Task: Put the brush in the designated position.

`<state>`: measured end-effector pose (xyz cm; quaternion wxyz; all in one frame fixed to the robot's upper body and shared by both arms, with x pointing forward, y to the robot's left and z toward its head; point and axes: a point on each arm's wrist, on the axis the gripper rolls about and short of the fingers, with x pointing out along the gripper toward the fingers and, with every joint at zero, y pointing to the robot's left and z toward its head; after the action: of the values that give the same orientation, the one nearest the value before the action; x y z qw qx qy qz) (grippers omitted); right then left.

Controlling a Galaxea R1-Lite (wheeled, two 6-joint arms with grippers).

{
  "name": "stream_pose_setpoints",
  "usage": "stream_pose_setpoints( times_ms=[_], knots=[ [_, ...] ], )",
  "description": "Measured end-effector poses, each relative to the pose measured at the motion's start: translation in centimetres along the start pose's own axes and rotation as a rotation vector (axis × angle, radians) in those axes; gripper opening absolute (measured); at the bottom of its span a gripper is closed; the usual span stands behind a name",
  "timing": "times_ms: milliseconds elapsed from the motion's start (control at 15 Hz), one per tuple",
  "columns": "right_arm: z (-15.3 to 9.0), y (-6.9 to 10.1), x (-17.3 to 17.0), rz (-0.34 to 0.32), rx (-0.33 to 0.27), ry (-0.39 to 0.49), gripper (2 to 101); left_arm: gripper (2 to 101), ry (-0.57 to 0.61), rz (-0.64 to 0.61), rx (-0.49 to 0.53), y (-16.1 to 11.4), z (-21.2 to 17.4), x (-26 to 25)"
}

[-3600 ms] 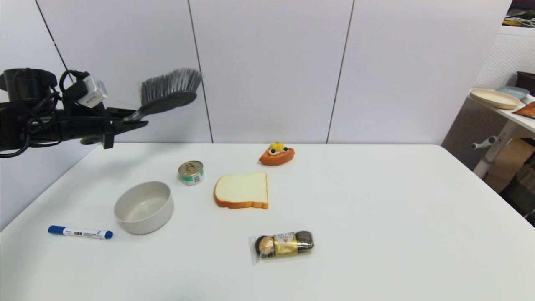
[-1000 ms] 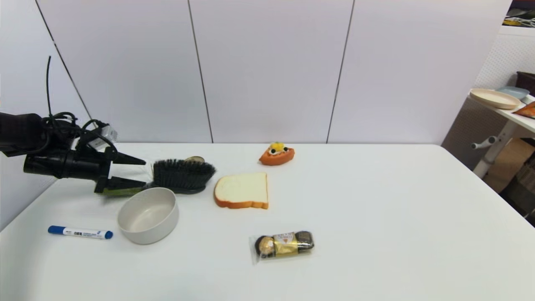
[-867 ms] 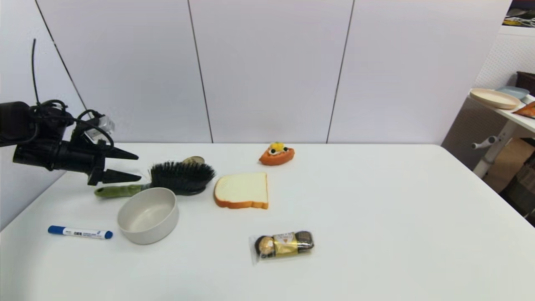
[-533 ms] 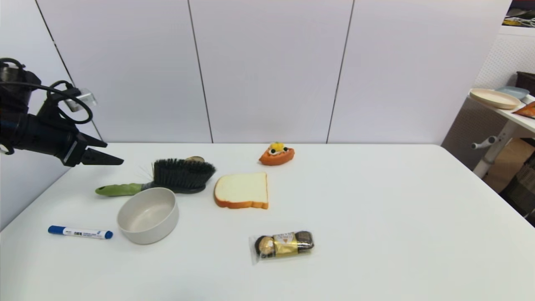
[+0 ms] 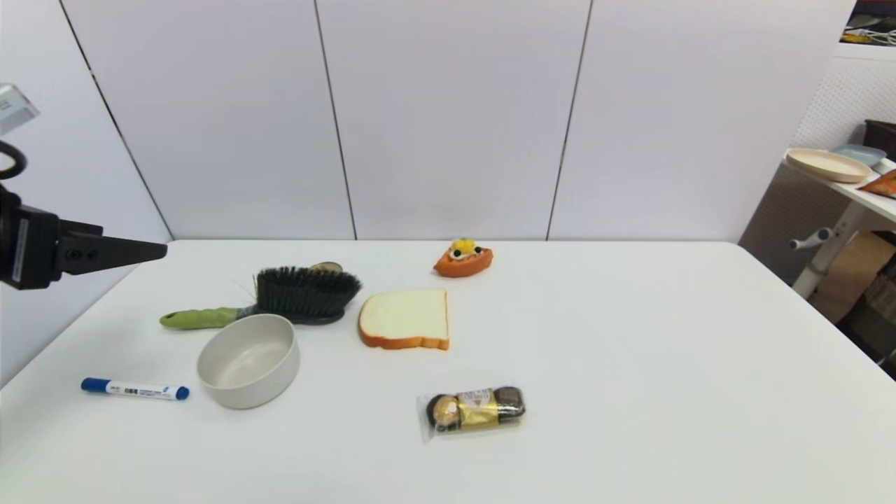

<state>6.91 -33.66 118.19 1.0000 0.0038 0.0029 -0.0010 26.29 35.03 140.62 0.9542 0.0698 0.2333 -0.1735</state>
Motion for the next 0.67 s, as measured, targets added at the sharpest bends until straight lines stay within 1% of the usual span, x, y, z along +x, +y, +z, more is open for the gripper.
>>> stream_pose_setpoints(
  times_ms=[133, 333, 467, 667],
  knots=[
    [0.0, 0.0, 0.0, 0.000, 0.000, 0.000, 97.3, 95.4, -0.092, 0.062, 0.006, -2.3, -1.9, -2.6],
    [0.0, 0.0, 0.0, 0.000, 0.000, 0.000, 97.3, 96.2, -0.218, 0.169, 0.019, -5.0, -6.1, -5.7],
    [0.0, 0.0, 0.0, 0.000, 0.000, 0.000, 97.3, 96.5, -0.294, 0.202, 0.013, -6.6, -9.6, -7.5],
    [0.0, 0.0, 0.0, 0.000, 0.000, 0.000, 97.3, 96.9, -0.360, 0.215, -0.005, -8.7, -15.5, -8.6]
  ],
)
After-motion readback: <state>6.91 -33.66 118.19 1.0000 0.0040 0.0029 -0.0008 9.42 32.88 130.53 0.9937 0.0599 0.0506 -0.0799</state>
